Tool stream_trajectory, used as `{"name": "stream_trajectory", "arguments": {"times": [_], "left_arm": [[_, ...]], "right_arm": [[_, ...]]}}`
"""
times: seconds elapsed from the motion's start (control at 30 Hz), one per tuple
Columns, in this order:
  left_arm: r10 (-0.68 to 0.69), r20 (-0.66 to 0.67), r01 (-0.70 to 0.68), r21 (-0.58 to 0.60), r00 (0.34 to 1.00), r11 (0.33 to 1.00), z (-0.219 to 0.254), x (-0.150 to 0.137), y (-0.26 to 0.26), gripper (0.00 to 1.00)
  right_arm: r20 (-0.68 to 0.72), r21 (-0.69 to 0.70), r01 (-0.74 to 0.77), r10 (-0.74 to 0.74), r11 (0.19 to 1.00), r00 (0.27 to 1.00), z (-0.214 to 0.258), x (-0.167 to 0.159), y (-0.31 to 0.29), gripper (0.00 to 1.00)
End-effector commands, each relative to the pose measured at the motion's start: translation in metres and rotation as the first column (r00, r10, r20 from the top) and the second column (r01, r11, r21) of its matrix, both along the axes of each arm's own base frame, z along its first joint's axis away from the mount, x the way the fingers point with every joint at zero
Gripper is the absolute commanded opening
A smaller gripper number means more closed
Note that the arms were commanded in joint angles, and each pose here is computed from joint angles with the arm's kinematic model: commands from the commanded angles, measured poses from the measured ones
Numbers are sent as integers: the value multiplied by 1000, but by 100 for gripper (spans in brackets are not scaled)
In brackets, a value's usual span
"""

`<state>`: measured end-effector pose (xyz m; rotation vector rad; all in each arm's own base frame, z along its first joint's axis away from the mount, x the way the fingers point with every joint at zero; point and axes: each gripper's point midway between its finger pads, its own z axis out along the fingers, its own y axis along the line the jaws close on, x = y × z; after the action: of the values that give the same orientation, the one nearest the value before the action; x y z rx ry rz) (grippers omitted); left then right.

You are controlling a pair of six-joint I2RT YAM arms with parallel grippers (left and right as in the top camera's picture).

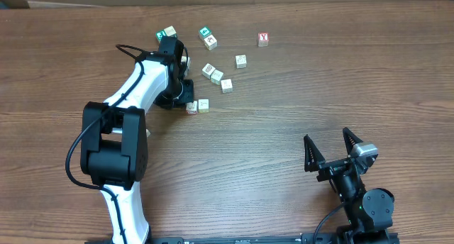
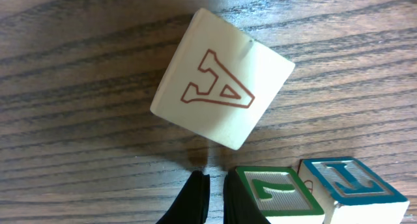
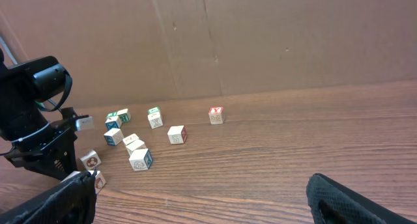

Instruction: Form a horizontal line

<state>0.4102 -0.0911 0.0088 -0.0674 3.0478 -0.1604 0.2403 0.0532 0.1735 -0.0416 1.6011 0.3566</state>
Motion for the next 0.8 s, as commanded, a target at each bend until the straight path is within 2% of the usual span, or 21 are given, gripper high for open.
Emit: {"name": "stream_trajectory", "arguments": {"times": [0.0,0.43,0.57,0.77], "left_arm": [[-6,-11,5,-21,1000,1000,-3,-4,-9,7],[-13,-16,13,-33,1000,999,-2,-6,-13,6],[-2,-16,2,17,1000,1000,-3,-6,-4,6],[6,-77,-3,34,997,999,-4,-22,-2,4]], "right_arm": [[-2,2,11,-11,1000,1000,-3,1,-2,100],[-2,2,11,-11,1000,1000,-3,1,-2,100],[-2,2,11,-11,1000,1000,-3,1,-2,100],[-2,2,11,-11,1000,1000,-3,1,-2,100]]}}
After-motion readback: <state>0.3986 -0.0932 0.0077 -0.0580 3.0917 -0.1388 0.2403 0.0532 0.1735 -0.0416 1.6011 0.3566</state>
